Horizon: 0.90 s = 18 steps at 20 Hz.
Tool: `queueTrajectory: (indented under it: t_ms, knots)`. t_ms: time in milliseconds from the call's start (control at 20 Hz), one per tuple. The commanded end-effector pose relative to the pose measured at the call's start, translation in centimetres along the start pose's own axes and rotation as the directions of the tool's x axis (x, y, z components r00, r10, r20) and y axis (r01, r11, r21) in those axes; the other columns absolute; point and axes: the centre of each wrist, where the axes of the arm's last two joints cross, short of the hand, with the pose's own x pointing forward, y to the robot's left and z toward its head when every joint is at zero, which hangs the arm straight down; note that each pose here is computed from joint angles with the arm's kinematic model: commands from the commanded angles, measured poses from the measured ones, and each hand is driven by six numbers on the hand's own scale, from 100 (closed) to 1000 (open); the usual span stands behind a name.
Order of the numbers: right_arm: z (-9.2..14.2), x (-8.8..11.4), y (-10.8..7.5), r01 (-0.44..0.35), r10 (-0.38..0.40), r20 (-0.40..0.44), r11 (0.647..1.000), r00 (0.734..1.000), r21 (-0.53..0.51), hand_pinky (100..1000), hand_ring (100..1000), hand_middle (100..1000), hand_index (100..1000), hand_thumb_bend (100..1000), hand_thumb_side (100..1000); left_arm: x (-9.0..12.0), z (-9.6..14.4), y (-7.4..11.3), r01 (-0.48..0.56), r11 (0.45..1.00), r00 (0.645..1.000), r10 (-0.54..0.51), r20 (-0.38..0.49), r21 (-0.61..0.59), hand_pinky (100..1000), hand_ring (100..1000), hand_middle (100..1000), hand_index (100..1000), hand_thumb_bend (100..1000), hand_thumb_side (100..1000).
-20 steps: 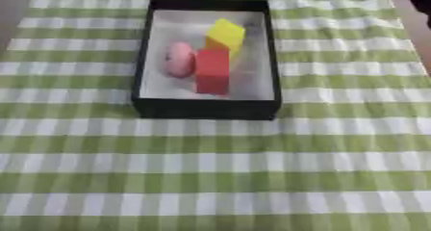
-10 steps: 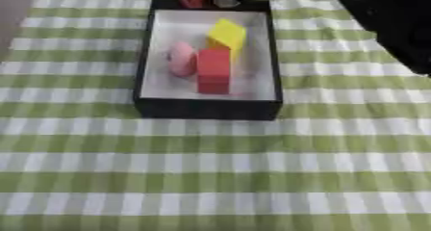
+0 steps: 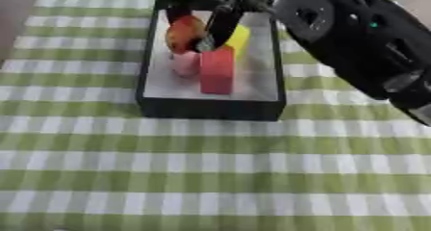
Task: Pick up objects on the table and place them in the box.
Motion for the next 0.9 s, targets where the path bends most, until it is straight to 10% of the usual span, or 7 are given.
queueTrajectory:
  t_ms: [50,150,350,550,650,700,900]
  knots:
    - [0.2,-0.4,-0.5,-0.032,0.032,-0.009,0.999,0.999,0.013,829,785,714,792,411,100,1.1,-0.8,0.3,-0.005,1.0,0.999,0.005,0.045,0.003,728,712,769,848,597,408]
    - [0.3,-0.5,-0.4,-0.044,0.044,-0.009,0.999,0.999,0.024,880,876,850,911,496,444,1.0,-0.8,0.3,-0.003,1.0,0.999,0.003,0.044,0.004,728,712,769,848,598,407]
    - [1.4,-1.2,-1.3,-0.053,0.051,-0.043,0.998,0.998,-0.032,899,915,912,954,521,624,0.8,-0.7,0.4,0.004,1.0,0.999,-0.004,0.036,0.001,728,713,769,848,598,407]
    - [5.4,-1.7,-3.9,-0.018,-0.002,-0.084,0.97,0.996,-0.242,876,875,880,946,322,515,0.5,-0.5,0.5,0.014,1.0,1.0,-0.014,0.028,0.002,727,716,769,848,598,405]
    - [7.9,-1.5,-5.2,0.036,-0.073,-0.081,0.921,0.994,-0.389,870,869,872,941,268,477,0.4,-0.5,0.6,0.019,1.0,0.999,-0.019,0.028,0.003,727,716,769,848,598,404]
    - [9.1,-1.4,-5.8,0.065,-0.113,-0.08,0.889,0.99,-0.453,854,852,855,922,100,369,0.3,-0.5,0.7,0.023,1.0,0.999,-0.023,0.027,0.005,727,717,769,848,600,402]
    - [13.8,-1.6,-6.2,0.196,-0.299,-0.048,0.73,0.953,-0.655,834,833,855,923,100,428,0.0,-0.4,1.0,0.032,0.999,0.999,-0.033,0.023,0.021,727,717,769,848,618,393]
